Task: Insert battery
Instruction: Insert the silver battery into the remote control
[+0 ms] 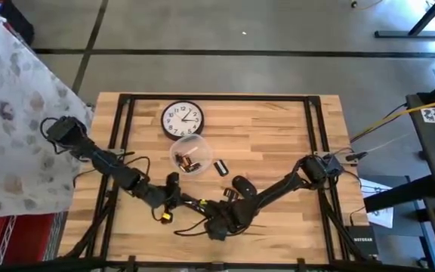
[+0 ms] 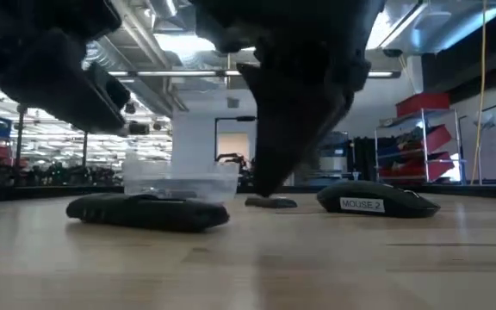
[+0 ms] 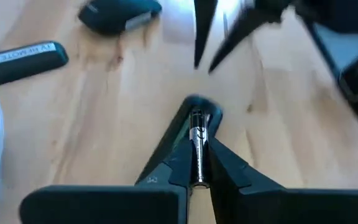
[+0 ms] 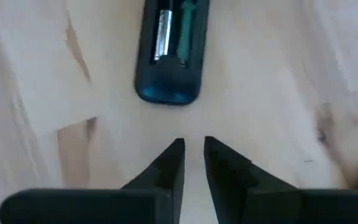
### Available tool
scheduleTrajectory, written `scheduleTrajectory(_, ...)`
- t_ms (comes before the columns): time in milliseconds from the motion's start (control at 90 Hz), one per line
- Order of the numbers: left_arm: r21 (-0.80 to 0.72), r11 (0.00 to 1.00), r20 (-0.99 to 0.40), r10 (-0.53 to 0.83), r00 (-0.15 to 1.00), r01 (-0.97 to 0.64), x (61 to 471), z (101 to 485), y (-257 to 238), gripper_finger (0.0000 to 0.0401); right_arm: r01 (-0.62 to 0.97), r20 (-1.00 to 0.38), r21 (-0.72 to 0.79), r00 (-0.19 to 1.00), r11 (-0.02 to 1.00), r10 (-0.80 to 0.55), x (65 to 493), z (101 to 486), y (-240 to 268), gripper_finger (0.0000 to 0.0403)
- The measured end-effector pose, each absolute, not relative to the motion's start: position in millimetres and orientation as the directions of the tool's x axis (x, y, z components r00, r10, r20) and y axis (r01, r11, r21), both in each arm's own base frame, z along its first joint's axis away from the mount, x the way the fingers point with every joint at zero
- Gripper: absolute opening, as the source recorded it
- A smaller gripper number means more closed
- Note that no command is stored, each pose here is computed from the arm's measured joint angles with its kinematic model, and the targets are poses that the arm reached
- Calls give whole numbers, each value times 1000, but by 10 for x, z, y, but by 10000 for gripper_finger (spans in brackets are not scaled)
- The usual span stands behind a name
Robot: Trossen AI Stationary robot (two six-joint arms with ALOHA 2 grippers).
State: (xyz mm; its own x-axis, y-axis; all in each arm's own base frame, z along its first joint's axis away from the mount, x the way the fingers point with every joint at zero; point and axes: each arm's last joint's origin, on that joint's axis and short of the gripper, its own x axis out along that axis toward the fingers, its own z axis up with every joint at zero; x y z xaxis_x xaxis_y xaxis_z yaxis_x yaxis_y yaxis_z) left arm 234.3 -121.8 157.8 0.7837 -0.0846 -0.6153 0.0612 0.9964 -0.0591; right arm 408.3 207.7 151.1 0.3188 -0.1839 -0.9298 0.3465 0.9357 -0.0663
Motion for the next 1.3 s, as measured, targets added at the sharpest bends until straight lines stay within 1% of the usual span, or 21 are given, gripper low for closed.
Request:
scheduleTrajectory(122, 34, 990, -678, -78, 731, 138, 2493, 1645, -1151, 9, 346, -939, -76, 292, 935, -184, 4059, 1505, 2070, 48)
scheduleTrajectory(189, 57, 981, -706, -90, 702, 183, 2581, 1653, -1121, 9, 347, -941, -77, 285, 935, -183, 4052, 1504, 2070, 48)
scheduleTrajectory(333, 97, 943, -742, -144, 655, 317, 2780, 1561, -1120, 9, 345, -941, -56, 296, 937, -165, 4065, 1506, 2083, 48)
scheduleTrajectory(578, 163, 895, -789, -134, 600, 414, 3025, 1405, -1191, 9, 333, -933, -36, 328, 942, -152, 4061, 1513, 2156, 48)
scheduleTrajectory(767, 187, 876, -818, -112, 565, 444, 3114, 1380, -1221, 9, 329, -922, -15, 361, 944, -140, 4076, 1523, 2200, 48)
scheduleTrajectory(1056, 171, 889, -813, -116, 570, 424, 3137, 1353, -1231, 9, 318, -878, 32, 462, 948, -126, 4178, 1531, 2216, 48)
scheduleTrajectory(1133, 166, 893, -810, -119, 574, 419, 3150, 1325, -1243, 9, 322, -873, 27, 469, 946, -135, 4185, 1512, 2201, 48)
scheduleTrajectory(1300, 156, 900, -806, -122, 579, 407, 3172, 1273, -1253, 32, 328, -869, 28, 475, 944, -139, 4194, 1513, 2194, 48)
